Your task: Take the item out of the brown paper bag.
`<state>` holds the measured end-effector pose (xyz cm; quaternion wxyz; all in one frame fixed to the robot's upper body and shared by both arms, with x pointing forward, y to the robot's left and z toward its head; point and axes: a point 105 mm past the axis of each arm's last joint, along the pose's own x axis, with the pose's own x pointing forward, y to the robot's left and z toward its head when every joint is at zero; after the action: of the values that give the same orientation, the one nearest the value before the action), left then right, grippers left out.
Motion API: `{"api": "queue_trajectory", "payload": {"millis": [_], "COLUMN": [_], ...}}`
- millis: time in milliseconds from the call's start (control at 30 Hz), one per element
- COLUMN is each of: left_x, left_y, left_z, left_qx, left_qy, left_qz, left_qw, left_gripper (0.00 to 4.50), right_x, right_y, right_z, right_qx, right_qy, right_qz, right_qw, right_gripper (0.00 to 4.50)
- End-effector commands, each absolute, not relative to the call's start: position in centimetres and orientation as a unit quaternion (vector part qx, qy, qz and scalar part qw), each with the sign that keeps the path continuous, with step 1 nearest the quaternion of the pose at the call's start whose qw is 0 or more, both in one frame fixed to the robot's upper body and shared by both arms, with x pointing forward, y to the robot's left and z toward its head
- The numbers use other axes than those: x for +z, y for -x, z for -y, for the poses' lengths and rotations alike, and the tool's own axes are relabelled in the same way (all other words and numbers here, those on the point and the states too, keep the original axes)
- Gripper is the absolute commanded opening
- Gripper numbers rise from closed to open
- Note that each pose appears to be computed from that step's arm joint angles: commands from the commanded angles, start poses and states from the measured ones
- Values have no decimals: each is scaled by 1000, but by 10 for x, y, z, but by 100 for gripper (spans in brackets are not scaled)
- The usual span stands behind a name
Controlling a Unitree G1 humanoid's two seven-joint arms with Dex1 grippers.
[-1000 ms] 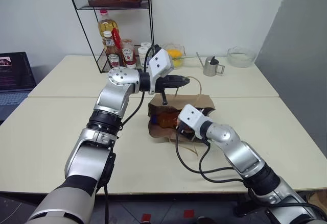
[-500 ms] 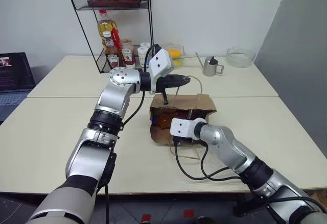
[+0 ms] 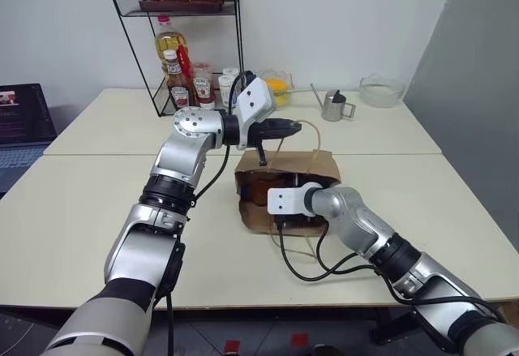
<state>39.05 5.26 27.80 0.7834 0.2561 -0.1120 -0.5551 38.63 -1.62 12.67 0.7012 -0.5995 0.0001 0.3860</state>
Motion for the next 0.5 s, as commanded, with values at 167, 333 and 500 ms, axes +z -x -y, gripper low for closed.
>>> {"api": "queue_trajectory", "payload": {"millis": [167, 333, 500], "left_x": [298, 299, 297], "left_y": [-387, -387, -389], "left_z": [-53, -52, -53], "left_qx": [-545, -545, -542], "left_qy": [-262, -261, -264], "left_qz": [147, 149, 147], "left_qw": [783, 783, 784], "left_gripper": [0, 0, 0], "right_x": [116, 117, 147], "right_y": [-396, -397, -386], "right_z": [30, 34, 21], "right_qx": [374, 370, 369], "right_qy": [616, 621, 608], "right_qz": [-18, -14, 73], "right_qw": [693, 691, 699], "right_gripper": [324, 324, 324]}}
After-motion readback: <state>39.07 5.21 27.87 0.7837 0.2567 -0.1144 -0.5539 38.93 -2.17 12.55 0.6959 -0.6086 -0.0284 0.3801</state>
